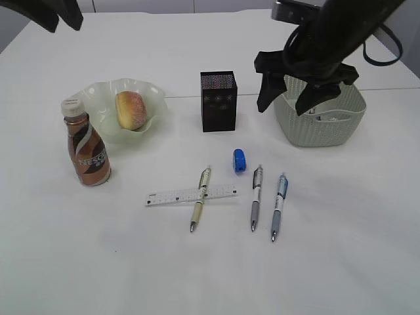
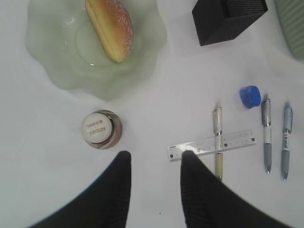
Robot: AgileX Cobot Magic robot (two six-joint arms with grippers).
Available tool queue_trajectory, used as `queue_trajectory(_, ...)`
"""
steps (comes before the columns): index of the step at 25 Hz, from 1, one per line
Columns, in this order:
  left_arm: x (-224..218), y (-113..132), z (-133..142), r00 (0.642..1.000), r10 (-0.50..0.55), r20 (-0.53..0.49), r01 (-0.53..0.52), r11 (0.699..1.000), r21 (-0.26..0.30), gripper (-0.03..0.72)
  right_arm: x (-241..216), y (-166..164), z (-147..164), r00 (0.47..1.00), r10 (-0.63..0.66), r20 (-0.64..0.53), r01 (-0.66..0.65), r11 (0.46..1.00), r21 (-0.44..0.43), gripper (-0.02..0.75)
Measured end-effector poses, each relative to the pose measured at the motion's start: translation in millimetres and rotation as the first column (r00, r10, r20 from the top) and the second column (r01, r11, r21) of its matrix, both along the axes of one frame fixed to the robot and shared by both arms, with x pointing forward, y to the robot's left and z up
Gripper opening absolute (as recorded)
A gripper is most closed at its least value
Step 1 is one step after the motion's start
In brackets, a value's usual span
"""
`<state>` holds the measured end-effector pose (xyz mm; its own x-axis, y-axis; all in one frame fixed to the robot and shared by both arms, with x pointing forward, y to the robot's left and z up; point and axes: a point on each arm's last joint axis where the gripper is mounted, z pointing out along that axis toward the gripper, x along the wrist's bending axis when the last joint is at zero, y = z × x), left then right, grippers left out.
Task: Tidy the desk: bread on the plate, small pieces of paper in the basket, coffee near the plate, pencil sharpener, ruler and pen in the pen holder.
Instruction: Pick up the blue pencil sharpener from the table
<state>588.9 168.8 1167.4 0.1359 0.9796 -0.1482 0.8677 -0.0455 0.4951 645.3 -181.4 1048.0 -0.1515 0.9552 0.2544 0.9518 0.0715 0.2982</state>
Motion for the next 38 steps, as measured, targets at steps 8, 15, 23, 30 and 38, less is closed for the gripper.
queue_trajectory(8, -27, 10, 35, 0.996, 0.001, 0.086, 0.002, 0.999, -0.032, 0.258, 45, 26, -30, 0.998, -0.007, -0.062, 0.003, 0.998, -0.059, 0.573)
queue_trajectory(15, -37, 14, 47, 0.993, -0.006, 0.12, 0.011, 0.999, -0.033, 0.258, 55, 53, -74, 0.992, -0.022, -0.127, 0.01, 0.996, -0.093, 0.573)
queue_trajectory(23, -37, 14, 47, 0.993, -0.019, 0.12, 0.022, 0.999, -0.023, 0.258, 58, 56, -105, 0.982, -0.048, -0.182, 0.024, 0.991, -0.129, 0.574)
queue_trajectory(30, -38, 14, 47, 0.993, -0.021, 0.12, 0.024, 0.999, -0.022, 0.258, 61, 57, -111, 0.982, -0.052, -0.182, 0.029, 0.991, -0.127, 0.573)
queue_trajectory(38, -38, 15, 47, 0.993, -0.024, 0.119, 0.026, 0.999, -0.019, 0.258, 69, 60, -124, 0.983, -0.055, -0.177, 0.034, 0.992, -0.123, 0.574)
